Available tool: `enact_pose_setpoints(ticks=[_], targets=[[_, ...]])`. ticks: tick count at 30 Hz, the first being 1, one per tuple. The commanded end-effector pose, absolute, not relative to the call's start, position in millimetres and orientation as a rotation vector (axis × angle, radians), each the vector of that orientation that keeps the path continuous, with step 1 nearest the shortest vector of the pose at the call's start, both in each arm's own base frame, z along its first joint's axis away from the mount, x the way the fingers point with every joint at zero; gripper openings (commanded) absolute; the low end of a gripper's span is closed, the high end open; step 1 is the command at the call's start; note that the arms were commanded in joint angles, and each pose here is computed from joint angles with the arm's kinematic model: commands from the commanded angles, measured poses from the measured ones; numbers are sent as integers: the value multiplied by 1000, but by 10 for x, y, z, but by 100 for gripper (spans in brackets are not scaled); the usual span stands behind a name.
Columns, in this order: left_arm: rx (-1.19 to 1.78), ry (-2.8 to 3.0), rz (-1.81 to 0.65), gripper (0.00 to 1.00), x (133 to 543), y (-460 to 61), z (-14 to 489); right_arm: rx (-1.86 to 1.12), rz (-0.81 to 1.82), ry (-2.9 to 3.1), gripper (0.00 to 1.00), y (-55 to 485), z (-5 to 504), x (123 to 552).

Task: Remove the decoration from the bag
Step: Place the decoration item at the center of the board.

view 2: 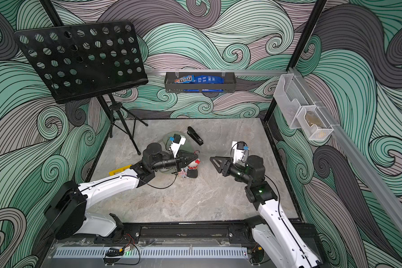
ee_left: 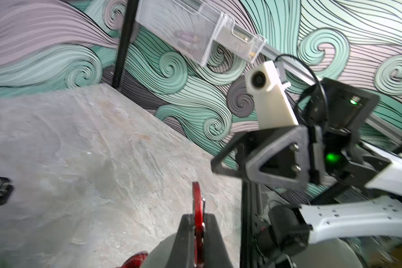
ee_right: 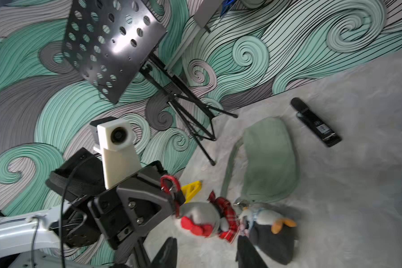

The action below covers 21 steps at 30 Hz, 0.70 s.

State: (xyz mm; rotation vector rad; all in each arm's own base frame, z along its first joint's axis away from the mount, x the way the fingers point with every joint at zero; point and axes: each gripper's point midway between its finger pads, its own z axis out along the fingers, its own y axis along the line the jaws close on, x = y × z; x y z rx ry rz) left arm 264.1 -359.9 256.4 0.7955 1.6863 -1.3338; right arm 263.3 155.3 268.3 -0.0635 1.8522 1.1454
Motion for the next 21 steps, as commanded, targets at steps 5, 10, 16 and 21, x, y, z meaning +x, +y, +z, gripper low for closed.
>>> enact_pose_setpoints(ticks=[5,10,16,21], targets=[[1094,1684,-1572,0,2468,-3892,2291,22,990,1901,41,1200,2406,2747],[1057,1890,-1529,0,2722,-4076,1828,37,970,1903,44,1139,2370,2777],[986,2135,-1450,0,3028,-4243,1438,40,972,1912,47,1132,2343,2799],[889,2500,-1225,2,3174,-4127,970,45,972,1917,48,1127,2324,2810]])
